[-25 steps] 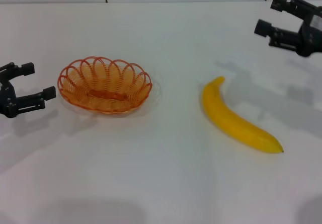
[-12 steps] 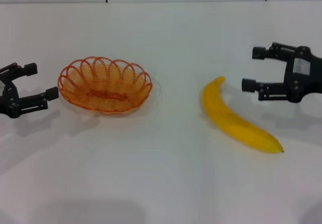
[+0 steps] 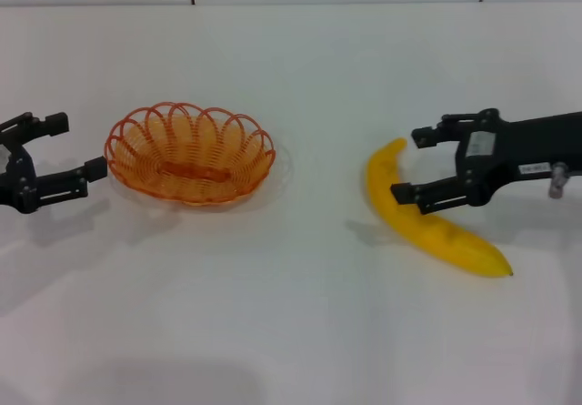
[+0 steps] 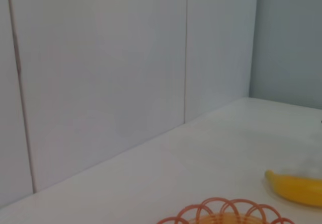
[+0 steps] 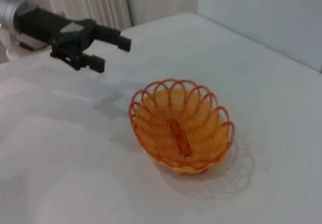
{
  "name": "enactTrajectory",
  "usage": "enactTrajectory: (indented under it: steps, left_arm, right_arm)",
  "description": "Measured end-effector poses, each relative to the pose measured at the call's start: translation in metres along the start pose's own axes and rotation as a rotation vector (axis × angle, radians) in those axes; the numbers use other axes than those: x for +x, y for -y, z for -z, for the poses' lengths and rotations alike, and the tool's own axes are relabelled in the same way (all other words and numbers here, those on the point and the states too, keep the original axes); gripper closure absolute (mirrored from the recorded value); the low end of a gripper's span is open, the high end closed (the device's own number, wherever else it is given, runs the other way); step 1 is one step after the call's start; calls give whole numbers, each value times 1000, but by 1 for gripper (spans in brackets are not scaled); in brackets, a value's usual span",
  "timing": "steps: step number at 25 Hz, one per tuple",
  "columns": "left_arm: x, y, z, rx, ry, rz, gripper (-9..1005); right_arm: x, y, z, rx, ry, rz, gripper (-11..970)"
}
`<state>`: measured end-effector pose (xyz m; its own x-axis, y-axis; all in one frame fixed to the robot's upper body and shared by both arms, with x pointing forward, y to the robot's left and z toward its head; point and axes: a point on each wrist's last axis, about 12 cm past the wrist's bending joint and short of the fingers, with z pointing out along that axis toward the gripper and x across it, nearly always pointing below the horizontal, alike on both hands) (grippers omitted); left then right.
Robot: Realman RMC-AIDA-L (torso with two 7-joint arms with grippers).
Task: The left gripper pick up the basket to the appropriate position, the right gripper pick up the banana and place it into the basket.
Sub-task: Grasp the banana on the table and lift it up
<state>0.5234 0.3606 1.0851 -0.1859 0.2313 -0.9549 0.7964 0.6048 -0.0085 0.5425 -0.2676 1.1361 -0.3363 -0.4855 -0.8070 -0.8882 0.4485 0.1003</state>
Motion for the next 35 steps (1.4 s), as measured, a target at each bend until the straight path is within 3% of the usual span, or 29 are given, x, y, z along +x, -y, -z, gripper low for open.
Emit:
enactTrajectory:
  steps: [5,14,35]
  left_arm:
    - [0,0,-1,2,1,0,94]
    - [-2,-1,-2,4,3,-3,94]
    - [-3,-1,-4,7,6,-7,95]
  right_arm:
    - [-18,-6,-9,33,-91,24,159]
    - [-30,-9,-40,102,-288,38,162]
    - [-27,-6,-71,131,-493,26,168]
